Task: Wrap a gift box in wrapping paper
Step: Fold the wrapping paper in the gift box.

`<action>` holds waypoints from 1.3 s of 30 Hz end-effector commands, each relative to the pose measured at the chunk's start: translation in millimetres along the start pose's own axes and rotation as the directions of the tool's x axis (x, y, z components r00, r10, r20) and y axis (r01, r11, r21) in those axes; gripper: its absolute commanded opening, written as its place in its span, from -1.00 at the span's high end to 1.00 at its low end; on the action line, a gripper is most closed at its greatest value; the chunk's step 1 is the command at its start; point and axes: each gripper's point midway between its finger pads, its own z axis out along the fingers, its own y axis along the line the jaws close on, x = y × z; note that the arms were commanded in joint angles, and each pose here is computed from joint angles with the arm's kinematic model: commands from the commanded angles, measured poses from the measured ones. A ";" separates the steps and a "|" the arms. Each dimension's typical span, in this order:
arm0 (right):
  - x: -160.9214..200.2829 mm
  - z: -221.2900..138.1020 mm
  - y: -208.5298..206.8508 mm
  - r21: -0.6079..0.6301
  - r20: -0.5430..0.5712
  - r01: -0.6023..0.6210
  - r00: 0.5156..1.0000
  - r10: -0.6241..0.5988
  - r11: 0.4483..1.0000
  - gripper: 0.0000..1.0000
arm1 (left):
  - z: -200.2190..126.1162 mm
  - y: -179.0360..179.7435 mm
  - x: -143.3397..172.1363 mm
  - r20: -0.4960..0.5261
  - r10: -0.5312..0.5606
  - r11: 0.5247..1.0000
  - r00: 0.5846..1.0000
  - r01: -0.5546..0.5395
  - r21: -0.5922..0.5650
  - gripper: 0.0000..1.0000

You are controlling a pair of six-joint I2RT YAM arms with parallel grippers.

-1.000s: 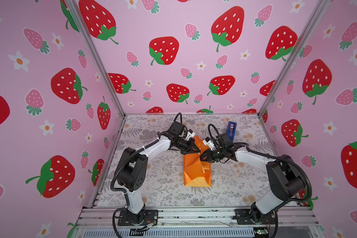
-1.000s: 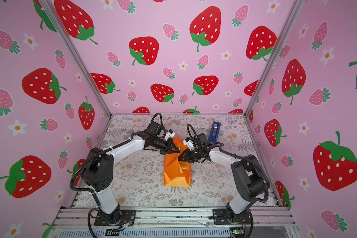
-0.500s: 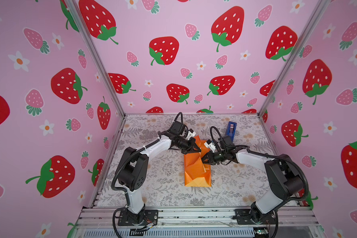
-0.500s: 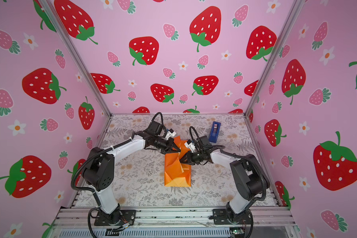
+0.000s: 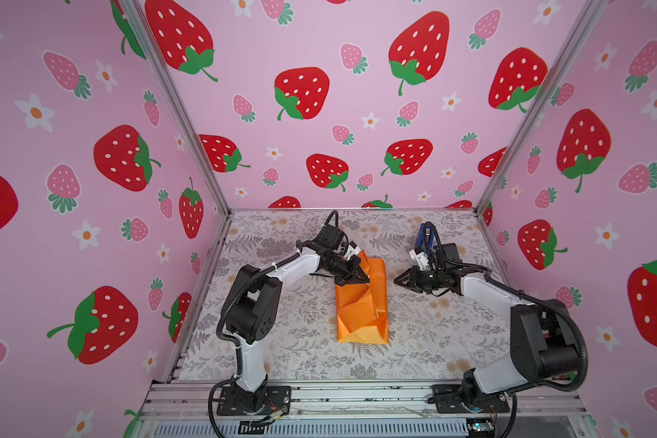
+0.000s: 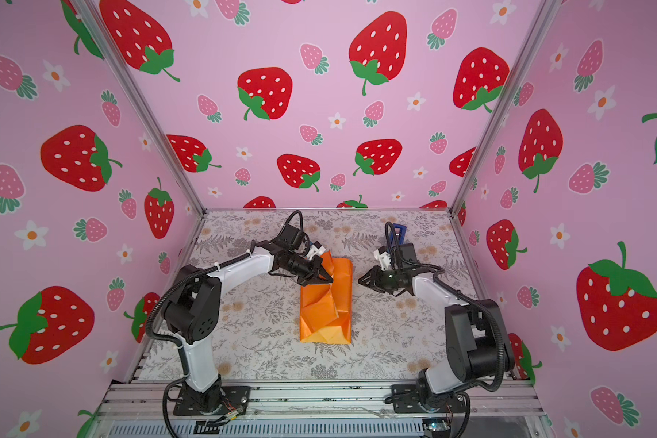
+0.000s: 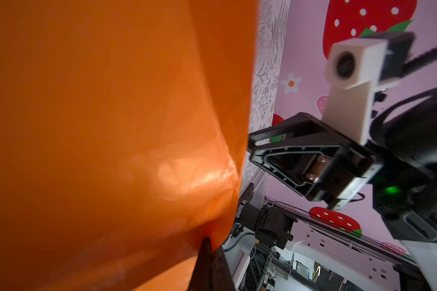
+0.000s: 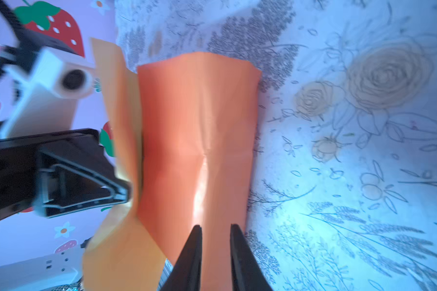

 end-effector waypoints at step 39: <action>10.1 11.7 28.3 -0.042 -0.040 0.027 0.999 -0.029 0.999 0.54 | 61.4 6.9 5.0 -0.097 0.002 0.998 0.995 0.003 0.055 0.37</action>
